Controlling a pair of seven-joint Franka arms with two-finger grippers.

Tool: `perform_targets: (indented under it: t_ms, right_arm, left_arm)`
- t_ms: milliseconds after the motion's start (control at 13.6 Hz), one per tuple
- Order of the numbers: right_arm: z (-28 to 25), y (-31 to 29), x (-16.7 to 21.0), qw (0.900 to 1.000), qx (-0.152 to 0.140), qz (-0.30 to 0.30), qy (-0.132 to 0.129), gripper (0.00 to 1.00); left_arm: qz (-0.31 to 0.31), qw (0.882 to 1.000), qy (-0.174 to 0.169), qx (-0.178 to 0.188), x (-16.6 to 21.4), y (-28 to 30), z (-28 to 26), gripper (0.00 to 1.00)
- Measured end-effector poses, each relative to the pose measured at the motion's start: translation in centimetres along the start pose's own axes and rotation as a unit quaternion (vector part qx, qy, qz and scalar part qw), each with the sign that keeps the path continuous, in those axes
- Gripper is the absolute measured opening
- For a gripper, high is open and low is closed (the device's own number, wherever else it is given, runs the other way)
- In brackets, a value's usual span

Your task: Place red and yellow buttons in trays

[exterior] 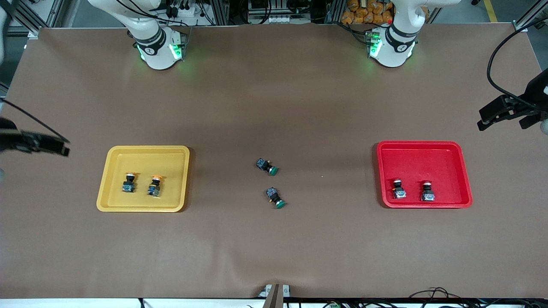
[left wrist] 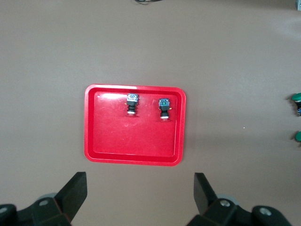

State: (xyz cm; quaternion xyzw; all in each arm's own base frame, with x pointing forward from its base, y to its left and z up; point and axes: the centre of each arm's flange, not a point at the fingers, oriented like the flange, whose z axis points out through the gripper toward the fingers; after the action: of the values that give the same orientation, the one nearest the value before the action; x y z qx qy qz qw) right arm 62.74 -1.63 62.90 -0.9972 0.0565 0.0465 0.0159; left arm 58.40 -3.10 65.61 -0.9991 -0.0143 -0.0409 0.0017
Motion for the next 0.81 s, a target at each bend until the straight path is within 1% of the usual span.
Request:
perform_targets:
  t_ms: [147,294,515,809]
  right_arm:
    - [-3.4,0.2,-3.3,1.000,-0.001,0.000,-0.001,1.00]
    - [-5.3,0.6,-5.8,1.000,0.000,0.003,0.013,1.00]
    - [-3.7,1.0,-8.0,1.000,-0.003,0.005,0.020,1.00]
    - [-0.8,1.1,-9.7,1.000,-0.011,0.004,0.018,1.00]
  left_arm:
    - [-0.001,1.000,0.001,0.000,0.0,-0.1,-0.1,1.00]
    - [-0.002,1.000,0.001,0.000,0.0,-0.3,-0.1,1.00]
    - [-0.004,1.000,0.001,0.000,0.0,-0.5,-0.1,1.00]
    - [-0.004,1.000,0.000,0.001,0.1,-0.5,0.0,1.00]
